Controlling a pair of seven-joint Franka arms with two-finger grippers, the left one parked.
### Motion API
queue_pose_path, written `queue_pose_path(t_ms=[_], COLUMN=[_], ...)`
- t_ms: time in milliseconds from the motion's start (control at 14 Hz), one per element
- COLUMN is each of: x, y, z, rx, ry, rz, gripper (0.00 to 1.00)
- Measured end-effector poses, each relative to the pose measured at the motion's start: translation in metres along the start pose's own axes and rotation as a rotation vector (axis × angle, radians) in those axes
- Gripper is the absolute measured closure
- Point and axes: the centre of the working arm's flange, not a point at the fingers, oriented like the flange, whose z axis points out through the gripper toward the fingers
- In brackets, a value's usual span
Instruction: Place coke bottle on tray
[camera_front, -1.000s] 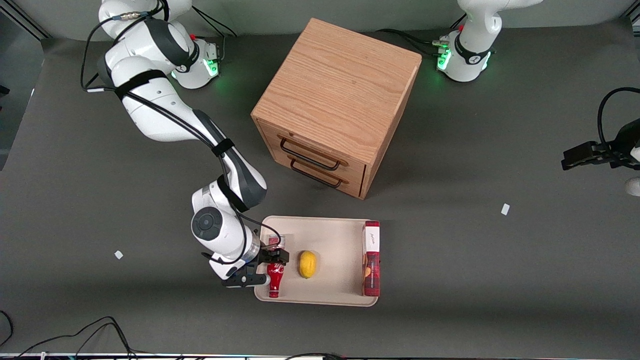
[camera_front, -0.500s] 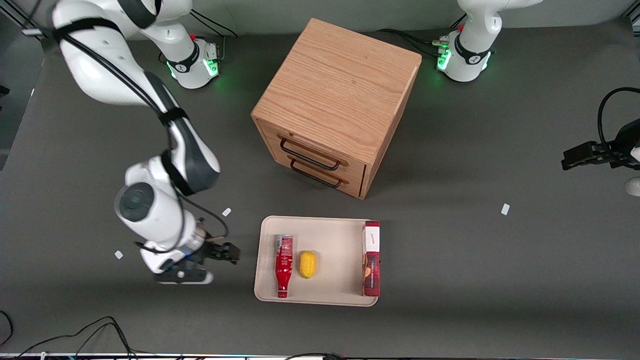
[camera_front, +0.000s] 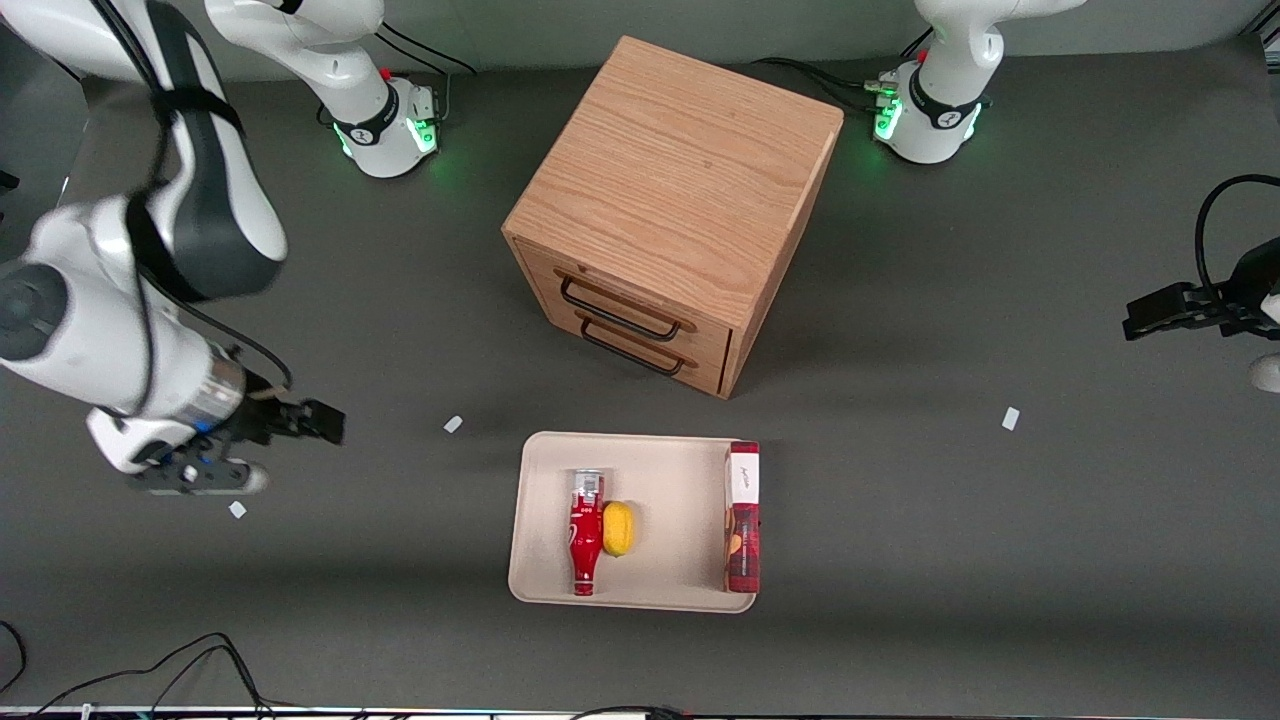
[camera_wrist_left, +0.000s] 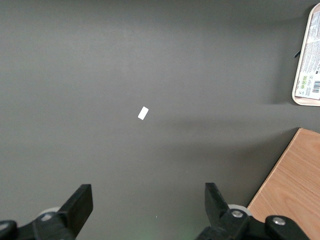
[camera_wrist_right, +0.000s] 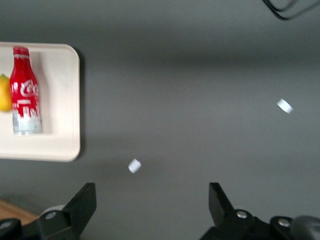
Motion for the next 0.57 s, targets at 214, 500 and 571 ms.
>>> queue_pose_path(t_ms=[214, 500, 571], x=[-0.039, -0.077, -0.08], y=[0.017, 0.045, 0.052], z=[-0.053, -0.093, -0.098], rx=[-0.01, -0.021, -0.021], ry=[0.036, 0.036, 0.039], rz=[0.018, 0.061, 0.072], gripper=[0.0, 0.0, 0.0])
